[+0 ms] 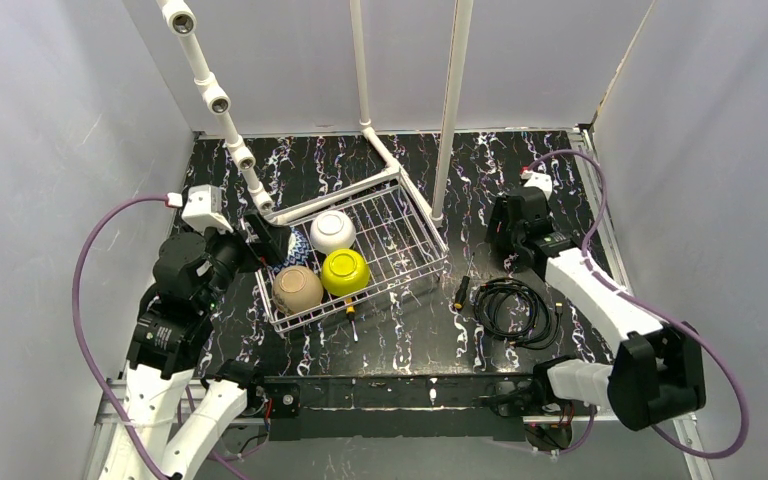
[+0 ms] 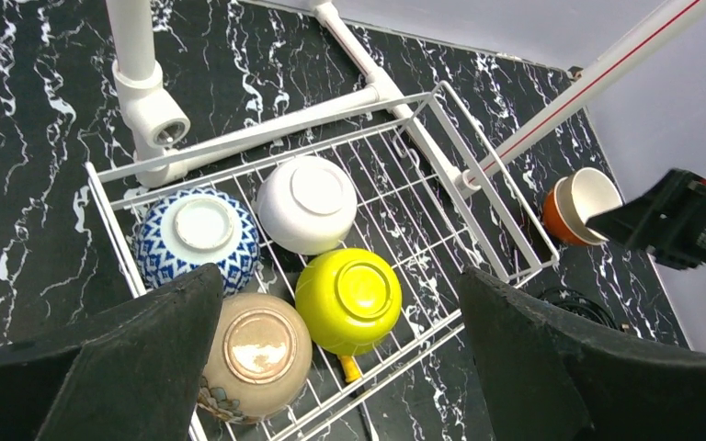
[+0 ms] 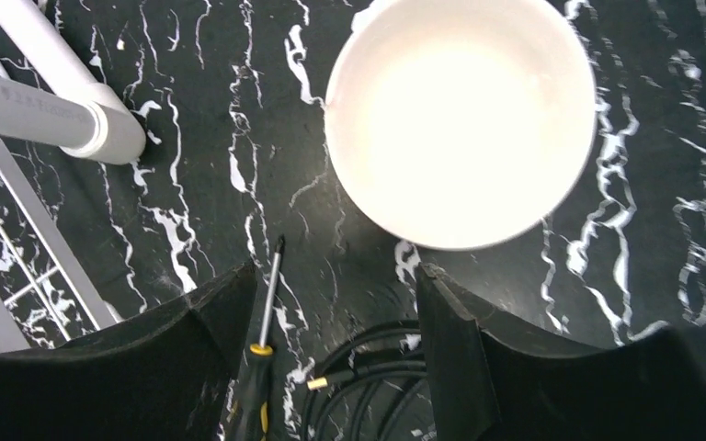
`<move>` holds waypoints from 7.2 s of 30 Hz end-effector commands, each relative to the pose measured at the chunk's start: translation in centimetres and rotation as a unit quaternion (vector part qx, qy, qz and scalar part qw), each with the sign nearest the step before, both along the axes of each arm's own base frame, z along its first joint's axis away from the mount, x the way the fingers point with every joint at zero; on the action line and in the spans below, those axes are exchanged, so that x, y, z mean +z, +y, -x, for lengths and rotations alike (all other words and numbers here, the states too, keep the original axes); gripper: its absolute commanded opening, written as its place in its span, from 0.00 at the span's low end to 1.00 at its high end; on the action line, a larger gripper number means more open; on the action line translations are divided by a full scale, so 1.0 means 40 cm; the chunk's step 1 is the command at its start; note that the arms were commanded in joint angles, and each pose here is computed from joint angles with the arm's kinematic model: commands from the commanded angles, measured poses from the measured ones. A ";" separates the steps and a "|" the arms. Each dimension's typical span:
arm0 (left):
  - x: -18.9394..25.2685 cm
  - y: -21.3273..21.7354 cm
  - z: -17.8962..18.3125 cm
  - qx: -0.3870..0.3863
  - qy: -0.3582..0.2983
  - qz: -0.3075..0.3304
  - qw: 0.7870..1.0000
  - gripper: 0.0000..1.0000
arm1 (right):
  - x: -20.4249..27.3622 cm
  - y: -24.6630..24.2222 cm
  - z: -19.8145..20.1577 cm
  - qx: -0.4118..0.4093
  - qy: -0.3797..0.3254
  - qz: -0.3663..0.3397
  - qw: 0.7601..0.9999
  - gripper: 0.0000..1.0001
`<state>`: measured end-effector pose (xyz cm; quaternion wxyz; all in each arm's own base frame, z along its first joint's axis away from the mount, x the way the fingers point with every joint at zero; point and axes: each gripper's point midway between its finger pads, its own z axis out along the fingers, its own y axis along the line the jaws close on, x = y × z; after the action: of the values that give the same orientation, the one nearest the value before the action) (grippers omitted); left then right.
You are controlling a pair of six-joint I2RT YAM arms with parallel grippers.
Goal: Load the bowls into the dish rack
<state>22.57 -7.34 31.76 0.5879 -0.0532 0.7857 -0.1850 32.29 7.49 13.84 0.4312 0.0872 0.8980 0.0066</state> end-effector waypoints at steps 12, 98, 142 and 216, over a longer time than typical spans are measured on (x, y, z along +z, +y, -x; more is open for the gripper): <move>-0.019 0.006 0.027 0.001 0.012 0.003 1.000 0.98 | -0.063 -0.002 -0.182 0.035 -0.023 0.006 0.999 0.50; -0.179 0.160 0.076 0.196 0.125 -0.008 0.973 0.98 | 0.474 0.651 -0.059 0.114 -0.266 -0.468 0.835 0.01; -0.131 0.007 0.049 0.001 0.103 -0.013 0.995 0.98 | 0.035 0.734 -0.194 -0.098 -0.099 -0.589 0.796 0.01; -0.214 -0.401 -0.220 -0.340 0.143 -0.017 0.929 0.98 | 0.144 0.628 -0.069 -0.037 -0.050 -0.680 0.731 0.01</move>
<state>29.72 -20.57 20.92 0.3627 0.1615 0.8673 -0.3003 34.14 35.01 18.17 0.3168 0.3462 0.6572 0.5898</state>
